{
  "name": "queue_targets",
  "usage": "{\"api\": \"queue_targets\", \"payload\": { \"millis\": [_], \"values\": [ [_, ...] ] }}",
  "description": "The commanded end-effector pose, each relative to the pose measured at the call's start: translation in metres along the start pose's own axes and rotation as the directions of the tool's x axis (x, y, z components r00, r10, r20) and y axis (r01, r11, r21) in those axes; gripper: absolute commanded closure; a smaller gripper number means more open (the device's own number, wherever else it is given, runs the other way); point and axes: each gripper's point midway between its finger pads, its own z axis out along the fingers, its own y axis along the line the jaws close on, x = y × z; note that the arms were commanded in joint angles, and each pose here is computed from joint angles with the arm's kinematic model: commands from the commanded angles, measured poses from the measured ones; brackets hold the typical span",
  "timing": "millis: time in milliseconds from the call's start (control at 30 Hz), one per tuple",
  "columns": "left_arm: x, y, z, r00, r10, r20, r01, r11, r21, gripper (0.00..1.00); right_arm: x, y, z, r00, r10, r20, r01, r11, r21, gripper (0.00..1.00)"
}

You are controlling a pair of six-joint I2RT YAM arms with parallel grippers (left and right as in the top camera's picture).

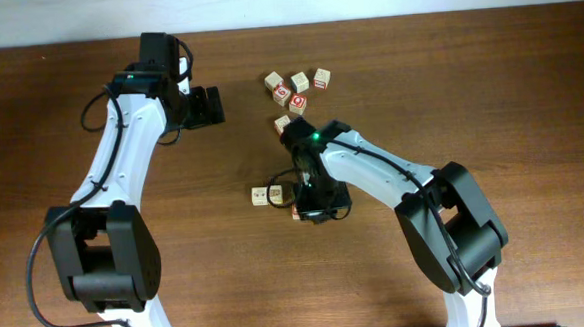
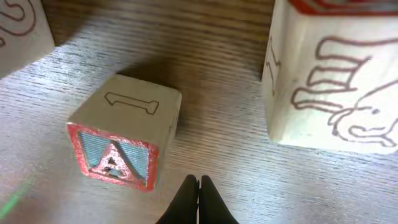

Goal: Rotate 4 blocks

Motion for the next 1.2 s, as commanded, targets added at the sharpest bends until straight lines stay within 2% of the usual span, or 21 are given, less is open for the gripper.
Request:
{"api": "queue_targets", "payload": {
  "millis": [0, 133, 233, 600, 833, 933, 1067, 1167],
  "values": [
    [-0.005, 0.001, -0.006, 1.0, 0.004, 0.019, -0.004, 1.0, -0.004, 0.01, 0.014, 0.007, 0.001, 0.999, -0.02, -0.028, 0.02, 1.0, 0.006, 0.95],
    [-0.005, 0.001, -0.006, 1.0, 0.004, 0.019, -0.004, 1.0, -0.004, 0.01, 0.021, 0.028, 0.008, 0.998, -0.057, -0.008, 0.058, 0.998, 0.022, 0.94],
    [-0.005, 0.001, -0.006, 1.0, 0.004, 0.019, -0.004, 1.0, -0.004, 0.01, 0.009, 0.024, 0.008, 0.998, -0.017, 0.054, 0.014, 0.998, 0.06, 0.96],
    [-0.005, 0.001, -0.006, 1.0, 0.004, 0.019, -0.004, 1.0, -0.004, 0.01, -0.023, 0.027, 0.003, 0.982, -0.052, 0.182, 0.043, 0.998, 0.051, 0.95],
    [-0.005, 0.001, -0.006, 1.0, 0.004, 0.019, -0.004, 1.0, -0.004, 0.01, -0.037, 0.04, -0.004, 0.967, -0.126, 0.222, 0.131, 0.991, -0.011, 0.96],
    [-0.005, 0.001, -0.006, 1.0, 0.004, 0.019, -0.004, 1.0, -0.004, 0.01, -0.04, 0.047, -0.028, 0.961, -0.155, 0.227, 0.161, 0.987, -0.011, 0.96],
    [-0.005, 0.001, -0.006, 1.0, 0.004, 0.019, -0.004, 1.0, -0.004, 0.01, -0.057, 0.004, -0.049, 0.965, -0.079, 0.25, 0.057, 0.994, 0.096, 0.96],
    [-0.005, 0.001, -0.006, 1.0, 0.004, 0.019, -0.004, 1.0, -0.004, 0.01, -0.062, -0.001, -0.045, 0.96, -0.057, 0.272, 0.028, 0.994, 0.11, 0.96]
  ]
}}
